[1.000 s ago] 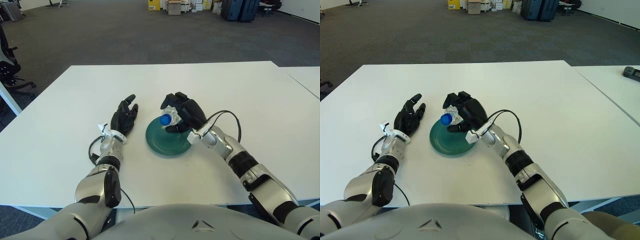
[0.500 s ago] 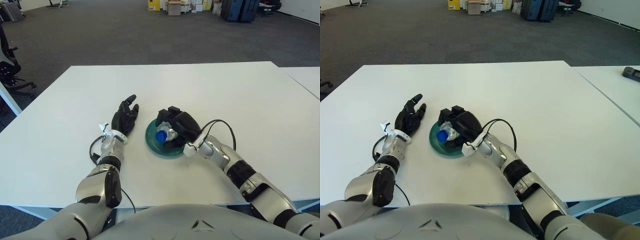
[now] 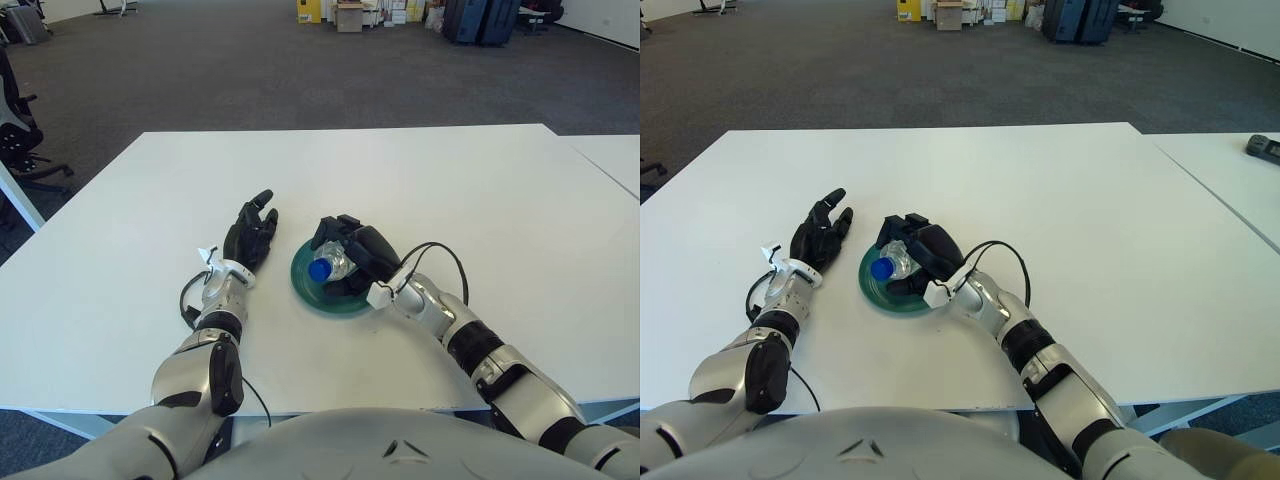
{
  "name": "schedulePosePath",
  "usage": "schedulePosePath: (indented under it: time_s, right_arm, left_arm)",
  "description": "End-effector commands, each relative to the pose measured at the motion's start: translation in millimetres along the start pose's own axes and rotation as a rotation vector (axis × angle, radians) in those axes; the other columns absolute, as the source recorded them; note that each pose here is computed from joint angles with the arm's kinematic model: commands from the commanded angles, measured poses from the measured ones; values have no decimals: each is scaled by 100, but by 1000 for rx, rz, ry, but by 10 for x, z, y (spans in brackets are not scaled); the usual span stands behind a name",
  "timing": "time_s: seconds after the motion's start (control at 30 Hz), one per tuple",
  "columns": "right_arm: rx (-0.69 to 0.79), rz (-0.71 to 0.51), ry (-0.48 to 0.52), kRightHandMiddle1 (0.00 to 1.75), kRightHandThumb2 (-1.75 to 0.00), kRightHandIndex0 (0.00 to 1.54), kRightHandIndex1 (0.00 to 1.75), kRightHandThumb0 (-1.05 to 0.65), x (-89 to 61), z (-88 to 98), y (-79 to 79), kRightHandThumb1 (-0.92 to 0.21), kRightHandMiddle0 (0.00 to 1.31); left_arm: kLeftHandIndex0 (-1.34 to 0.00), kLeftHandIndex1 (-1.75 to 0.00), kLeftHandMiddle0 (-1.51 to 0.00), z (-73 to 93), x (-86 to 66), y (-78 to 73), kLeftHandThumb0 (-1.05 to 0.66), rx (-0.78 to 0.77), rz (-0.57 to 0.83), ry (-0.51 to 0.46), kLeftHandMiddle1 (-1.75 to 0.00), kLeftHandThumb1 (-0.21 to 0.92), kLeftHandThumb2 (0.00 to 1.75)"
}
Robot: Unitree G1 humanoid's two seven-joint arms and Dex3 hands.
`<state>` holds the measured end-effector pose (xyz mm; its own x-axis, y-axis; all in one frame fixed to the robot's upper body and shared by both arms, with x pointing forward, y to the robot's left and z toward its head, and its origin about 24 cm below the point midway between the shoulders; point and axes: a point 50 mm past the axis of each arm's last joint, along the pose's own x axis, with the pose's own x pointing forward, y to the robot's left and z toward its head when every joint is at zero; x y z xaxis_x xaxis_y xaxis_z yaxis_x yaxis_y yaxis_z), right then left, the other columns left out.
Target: Put the bottle into the plate.
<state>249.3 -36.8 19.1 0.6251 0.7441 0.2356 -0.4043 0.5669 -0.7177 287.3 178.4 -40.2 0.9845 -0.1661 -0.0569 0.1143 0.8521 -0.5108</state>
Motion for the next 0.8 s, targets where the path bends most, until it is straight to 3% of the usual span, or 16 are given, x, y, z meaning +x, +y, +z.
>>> schedulePosePath:
  time_s: [0.0, 0.03, 0.07, 0.1, 0.2, 0.3, 0.4, 0.77]
  right_arm:
    - [-12, 110, 12, 126, -52, 13, 115, -80, -66, -62, 54, -84, 14]
    - [-30, 130, 5, 111, -53, 12, 97, -85, -70, -64, 47, -86, 12]
    - [-41, 142, 0, 91, -55, 13, 67, -92, -73, -65, 43, -88, 7]
    - [-55, 157, -9, 83, -56, 13, 57, -95, -78, -65, 34, -89, 6]
    - [-83, 202, -25, 40, -63, 7, 17, -102, -94, -72, 15, -91, 1]
    - [-97, 236, -27, 18, -68, 2, 6, -104, -108, -88, -7, -92, 0]
    - [-101, 257, -26, 6, -71, 1, 2, -105, -109, -101, -33, -92, 0]
    - [-102, 278, -25, 0, -83, 0, 0, -105, -65, -122, -156, -92, 0]
  left_arm:
    - [0, -91, -63, -18, -7, 19, -83, -13, 9, 22, -6, 92, 92]
    - [0, -91, -63, -19, -7, 20, -82, -15, 9, 22, -6, 92, 92]
    - [0, -91, -62, -19, -7, 20, -82, -16, 9, 23, -6, 92, 92]
    - [0, -91, -62, -21, -10, 18, -82, -18, 6, 22, -6, 92, 92]
    - [0, -90, -60, -25, -20, 11, -81, -21, -3, 18, -5, 92, 91]
    - [0, -89, -59, -25, -23, 8, -81, -20, -6, 16, -4, 92, 91]
    - [0, -88, -59, -24, -21, 3, -81, -18, -6, 17, -4, 92, 92]
    - [0, -87, -58, -24, -18, 6, -83, -16, 6, 25, -3, 92, 96]
